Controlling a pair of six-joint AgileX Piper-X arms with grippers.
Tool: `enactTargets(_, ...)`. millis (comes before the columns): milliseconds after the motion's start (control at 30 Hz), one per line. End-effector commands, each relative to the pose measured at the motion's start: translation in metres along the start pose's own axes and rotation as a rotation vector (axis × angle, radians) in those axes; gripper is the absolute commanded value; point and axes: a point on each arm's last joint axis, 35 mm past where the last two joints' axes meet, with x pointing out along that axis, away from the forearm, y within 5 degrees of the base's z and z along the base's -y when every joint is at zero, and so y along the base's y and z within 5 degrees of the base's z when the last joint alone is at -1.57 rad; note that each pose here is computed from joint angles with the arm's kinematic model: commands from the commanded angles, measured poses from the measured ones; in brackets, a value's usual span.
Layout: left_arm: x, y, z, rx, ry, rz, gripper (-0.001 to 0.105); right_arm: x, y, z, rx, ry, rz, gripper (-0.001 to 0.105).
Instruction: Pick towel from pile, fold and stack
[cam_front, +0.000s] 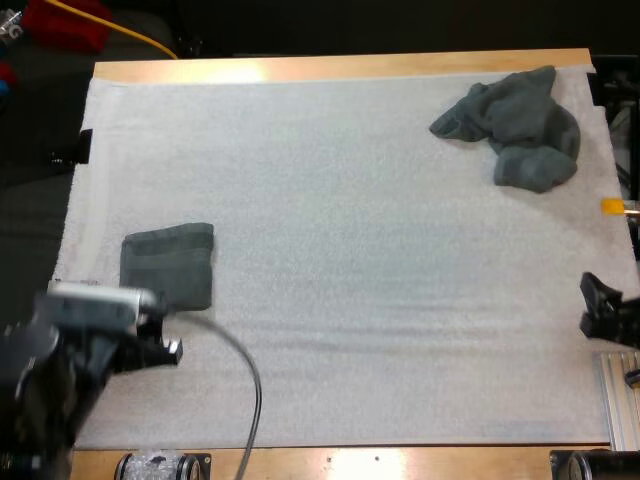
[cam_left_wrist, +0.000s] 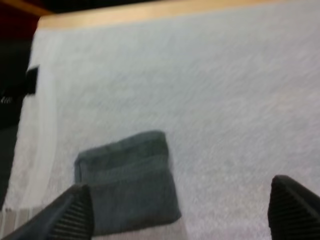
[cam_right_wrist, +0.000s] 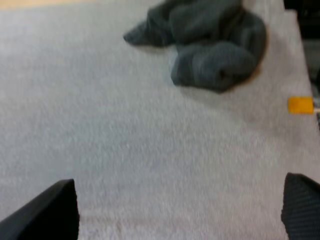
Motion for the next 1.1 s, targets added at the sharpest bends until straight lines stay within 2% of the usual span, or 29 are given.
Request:
enactTargets(0, -0.012, -0.001, -0.004, -0.006, -0.038, -0.02, 0.069, -0.011, 0.002, -0.001, -0.013, -0.037, 0.004, 0.079)
enactTargets(233, -0.059, 0.0, -0.036, 0.005, -0.173, -0.038, 0.069, -0.053, 0.013, -0.019, -0.035, -0.193, -0.005, 0.079)
enactTargets(433, -0.086, 0.003, -0.066, 0.018, -0.224, -0.044, 0.069, -0.085, 0.022, -0.04, -0.051, -0.307, -0.036, 0.079)
enactTargets(733, -0.109, 0.005, -0.098, 0.037, -0.287, -0.051, 0.069, -0.111, 0.035, -0.075, -0.056, -0.355, -0.048, 0.079)
enactTargets(867, -0.107, 0.008, -0.112, 0.037, -0.282, -0.051, 0.069, -0.116, 0.037, -0.084, -0.057, -0.36, -0.05, 0.079)
enactTargets(1067, -0.078, 0.011, -0.123, 0.025, -0.126, -0.031, 0.069, -0.116, 0.038, -0.085, -0.055, -0.349, -0.049, 0.079)
